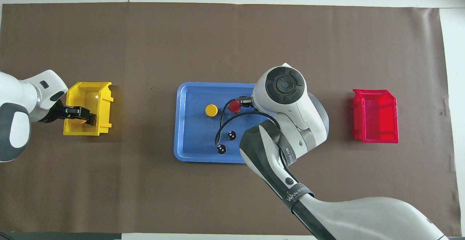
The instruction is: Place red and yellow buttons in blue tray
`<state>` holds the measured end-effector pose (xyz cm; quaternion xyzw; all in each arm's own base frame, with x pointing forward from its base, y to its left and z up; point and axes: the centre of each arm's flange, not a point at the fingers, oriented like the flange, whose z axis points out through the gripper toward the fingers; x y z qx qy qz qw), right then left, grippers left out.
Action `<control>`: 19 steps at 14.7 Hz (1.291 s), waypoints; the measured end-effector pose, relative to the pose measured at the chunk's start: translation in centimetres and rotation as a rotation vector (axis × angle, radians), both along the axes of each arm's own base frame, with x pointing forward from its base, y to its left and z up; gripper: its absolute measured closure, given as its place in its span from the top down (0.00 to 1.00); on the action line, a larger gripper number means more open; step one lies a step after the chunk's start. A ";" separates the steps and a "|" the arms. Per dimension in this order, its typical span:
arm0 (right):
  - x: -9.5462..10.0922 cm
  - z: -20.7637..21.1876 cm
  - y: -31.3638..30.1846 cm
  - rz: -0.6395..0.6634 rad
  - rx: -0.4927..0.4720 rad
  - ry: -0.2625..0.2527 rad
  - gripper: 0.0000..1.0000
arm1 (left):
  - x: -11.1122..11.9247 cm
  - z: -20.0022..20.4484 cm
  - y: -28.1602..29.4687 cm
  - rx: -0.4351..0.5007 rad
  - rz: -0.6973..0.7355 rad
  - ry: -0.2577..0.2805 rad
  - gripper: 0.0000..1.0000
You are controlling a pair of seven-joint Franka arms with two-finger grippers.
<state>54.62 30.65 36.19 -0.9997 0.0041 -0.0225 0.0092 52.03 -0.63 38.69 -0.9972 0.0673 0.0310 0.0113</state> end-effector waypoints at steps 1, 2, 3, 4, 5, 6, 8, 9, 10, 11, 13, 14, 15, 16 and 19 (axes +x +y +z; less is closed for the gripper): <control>-0.1 -0.2 0.0 0.000 -0.002 0.004 0.41 | -0.1 -0.5 0.0 -0.001 0.000 0.001 0.75; -0.2 -0.4 -0.1 0.000 -0.004 0.007 0.41 | -0.3 -1.0 0.0 -0.001 0.000 0.005 0.75; -0.2 -0.5 -0.2 -0.001 -0.005 0.009 0.47 | -0.5 -1.6 0.0 -0.001 -0.001 0.007 0.75; -0.2 -0.6 -0.3 -0.003 -0.006 0.009 0.58 | -0.7 -2.0 0.0 -0.002 -0.001 0.006 0.75; -0.1 -0.6 -0.3 -0.004 -0.006 0.009 0.68 | -0.8 -2.3 0.0 -0.002 -0.001 0.006 0.75; 0.0 -0.4 -0.4 -0.006 -0.005 0.006 0.81 | -0.9 -2.5 0.0 -0.002 -0.001 0.003 0.75; 0.8 0.8 -0.9 -0.019 0.000 -0.010 0.99 | -1.0 -2.7 0.0 -0.003 0.002 -0.001 0.70; 1.7 2.1 -2.1 -0.041 -0.004 -0.009 0.99 | -0.9 -2.7 0.0 -0.003 0.002 -0.004 0.67; 2.8 4.0 -3.9 -0.074 -0.008 -0.006 1.00 | -0.9 -2.7 0.0 -0.003 0.002 -0.008 0.54; 3.8 6.2 -6.3 -0.113 -0.014 0.001 1.00 | -0.8 -2.6 0.0 -0.004 0.002 -0.012 0.41; 4.8 10.9 -11.6 -0.182 -0.029 0.035 1.00 | -0.3 -2.1 0.0 -0.004 0.002 -0.026 0.41; 4.8 13.2 -14.3 -0.191 -0.036 0.054 1.00 | 0.3 -1.4 0.0 -0.005 0.003 -0.037 0.41; 4.7 15.2 -17.0 -0.186 -0.040 0.069 1.00 | 1.1 -0.3 -0.1 -0.006 0.003 -0.042 0.41; 4.4 17.0 -19.7 -0.181 -0.041 0.078 1.00 | 2.0 1.1 -0.1 -0.007 0.003 -0.036 0.41; 2.4 21.5 -27.9 -0.164 -0.037 0.108 1.00 | 5.0 7.5 -2.2 -0.011 0.041 -0.014 0.41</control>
